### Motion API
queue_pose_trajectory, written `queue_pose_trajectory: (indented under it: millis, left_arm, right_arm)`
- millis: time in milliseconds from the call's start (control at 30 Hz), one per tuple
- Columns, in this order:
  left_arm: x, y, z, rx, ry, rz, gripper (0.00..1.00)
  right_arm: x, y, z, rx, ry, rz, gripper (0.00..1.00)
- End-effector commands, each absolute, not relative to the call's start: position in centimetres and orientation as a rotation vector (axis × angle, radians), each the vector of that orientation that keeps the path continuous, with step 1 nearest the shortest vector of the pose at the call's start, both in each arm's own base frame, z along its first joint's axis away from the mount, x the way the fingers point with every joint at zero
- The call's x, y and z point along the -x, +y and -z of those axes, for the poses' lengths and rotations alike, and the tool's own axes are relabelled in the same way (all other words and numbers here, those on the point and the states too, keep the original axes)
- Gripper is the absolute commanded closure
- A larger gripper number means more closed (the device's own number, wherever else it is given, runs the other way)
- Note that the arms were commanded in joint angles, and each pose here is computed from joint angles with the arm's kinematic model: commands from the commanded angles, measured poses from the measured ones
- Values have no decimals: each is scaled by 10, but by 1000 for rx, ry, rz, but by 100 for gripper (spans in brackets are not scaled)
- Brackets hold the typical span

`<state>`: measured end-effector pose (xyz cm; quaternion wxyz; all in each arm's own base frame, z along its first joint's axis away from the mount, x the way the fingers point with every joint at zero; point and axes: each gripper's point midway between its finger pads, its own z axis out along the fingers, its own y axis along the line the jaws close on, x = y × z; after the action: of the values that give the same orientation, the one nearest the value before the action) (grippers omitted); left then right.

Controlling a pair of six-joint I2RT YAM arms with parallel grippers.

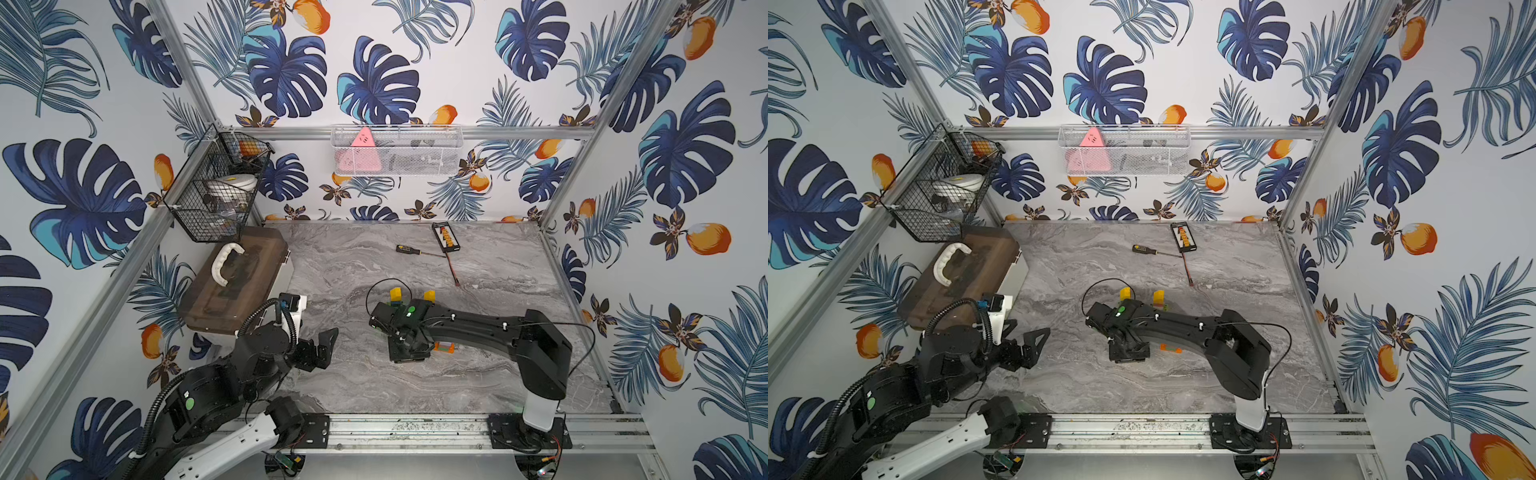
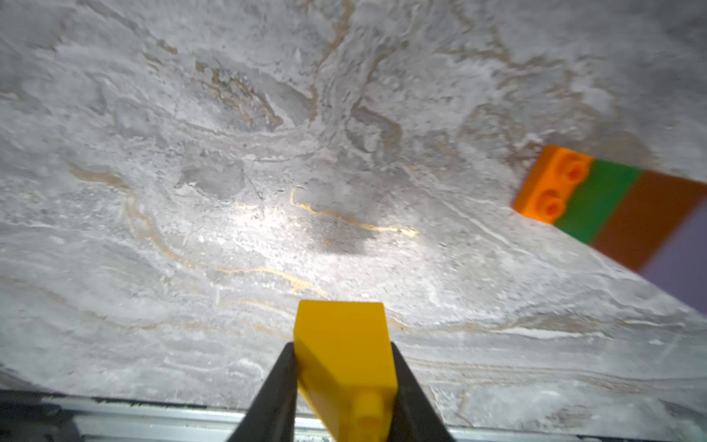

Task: Assemble the number 1 with lego
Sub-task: Pick up the lego brick from the center of the board, then assemble the lego brick with the lego brick.

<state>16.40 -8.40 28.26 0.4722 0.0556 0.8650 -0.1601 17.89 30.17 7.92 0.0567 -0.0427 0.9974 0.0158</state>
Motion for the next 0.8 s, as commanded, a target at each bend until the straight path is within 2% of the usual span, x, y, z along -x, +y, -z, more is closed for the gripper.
queue_pose_trajectory:
  millis: [0, 200, 333, 767]
  left_arm:
    - [-165, -93, -286, -165, 2106, 429, 1]
    - [-165, -120, -276, -276, 2178, 493, 1]
    - [-165, -125, -274, -297, 2183, 511, 1]
    - [-165, -124, -276, -295, 2163, 517, 1]
  right_arm:
    - [-181, 262, -104, 26, 3011, 15, 86]
    - [-202, 195, -151, -175, 2956, -29, 86]
    - [-213, 168, -154, -262, 2962, -41, 86]
    - [-230, 180, -119, -268, 3019, -76, 90]
